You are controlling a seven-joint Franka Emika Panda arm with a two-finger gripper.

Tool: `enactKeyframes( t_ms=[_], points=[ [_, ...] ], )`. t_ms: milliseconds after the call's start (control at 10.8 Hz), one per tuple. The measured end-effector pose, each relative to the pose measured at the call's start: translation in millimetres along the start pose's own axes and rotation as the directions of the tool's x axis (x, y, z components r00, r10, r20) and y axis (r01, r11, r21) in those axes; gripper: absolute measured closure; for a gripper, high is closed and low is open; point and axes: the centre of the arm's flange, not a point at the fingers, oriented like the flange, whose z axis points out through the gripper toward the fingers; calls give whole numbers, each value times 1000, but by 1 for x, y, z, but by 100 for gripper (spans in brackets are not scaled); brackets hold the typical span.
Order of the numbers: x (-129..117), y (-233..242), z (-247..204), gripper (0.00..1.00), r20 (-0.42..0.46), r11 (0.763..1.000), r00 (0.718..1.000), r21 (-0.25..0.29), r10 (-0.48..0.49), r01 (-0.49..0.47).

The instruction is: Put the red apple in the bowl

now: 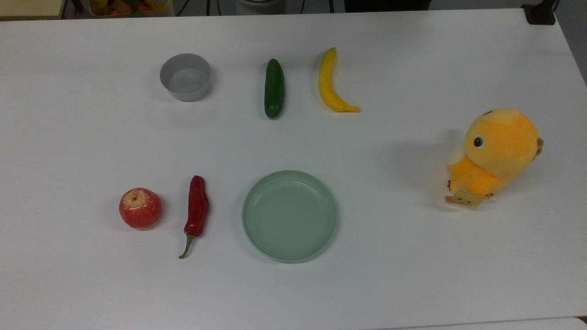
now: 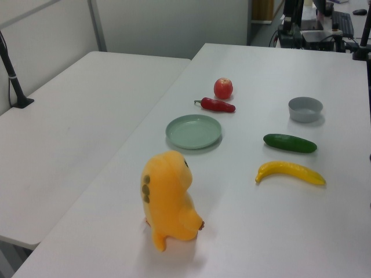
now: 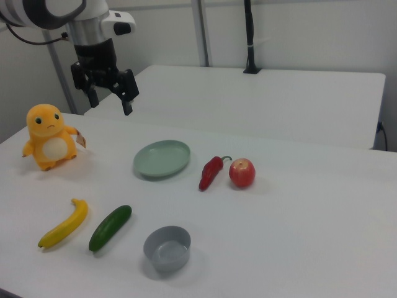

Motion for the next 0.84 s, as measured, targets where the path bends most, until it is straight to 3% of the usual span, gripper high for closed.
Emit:
enactKeyframes(
  t_ms=[836],
  points=[
    [-1, -1, 15, 0, 31, 1000, 999, 5, -12, 12]
  ],
)
